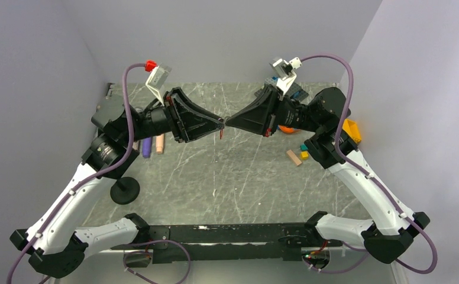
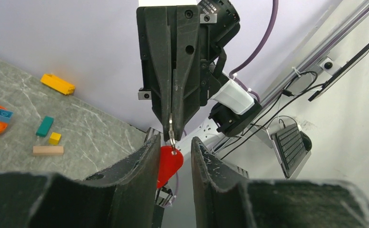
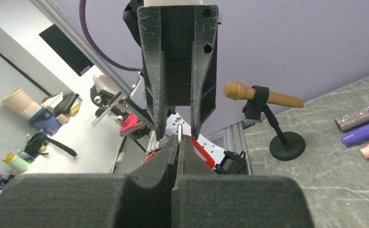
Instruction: Remove the keys from the keyring
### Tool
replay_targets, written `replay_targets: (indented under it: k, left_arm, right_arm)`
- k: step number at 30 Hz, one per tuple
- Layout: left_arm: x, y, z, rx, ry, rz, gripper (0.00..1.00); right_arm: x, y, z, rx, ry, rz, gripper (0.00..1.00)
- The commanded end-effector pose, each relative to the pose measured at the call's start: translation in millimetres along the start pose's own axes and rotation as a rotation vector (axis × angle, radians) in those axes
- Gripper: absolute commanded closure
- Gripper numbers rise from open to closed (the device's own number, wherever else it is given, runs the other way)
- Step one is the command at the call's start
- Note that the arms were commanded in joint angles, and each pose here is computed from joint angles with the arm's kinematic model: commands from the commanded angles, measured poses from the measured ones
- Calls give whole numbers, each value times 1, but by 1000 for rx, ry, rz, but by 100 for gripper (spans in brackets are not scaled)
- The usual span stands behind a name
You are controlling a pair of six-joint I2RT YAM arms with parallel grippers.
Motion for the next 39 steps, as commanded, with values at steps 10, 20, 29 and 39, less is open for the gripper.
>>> replay_targets:
  k: [10,20,29,39]
  left_arm:
    - [-4,-2,13,10,-7,13,97]
    - [2,-4,16,47,120,49,100]
    - [18,-2,10,78,277,87,100]
    - [31,2,14,184,410,91,100]
  right_arm:
    - [-2,26,-7,-58,-14,-59,100]
    - [11,25,-10,-55,132,-29,100]
    - [30,19,-19,22,281,-5,100]
    - [53,7,-5,61,437,53,100]
Point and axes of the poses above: each gripper's point midway between its finger pads, its own z axis out along the fingers, its own y axis along the line the jaws close on, x = y × z, the point moved 6 cm from there along -z, back along the fingers, and after that the axes turned 11 degrees about z, right-handed, at the moved point
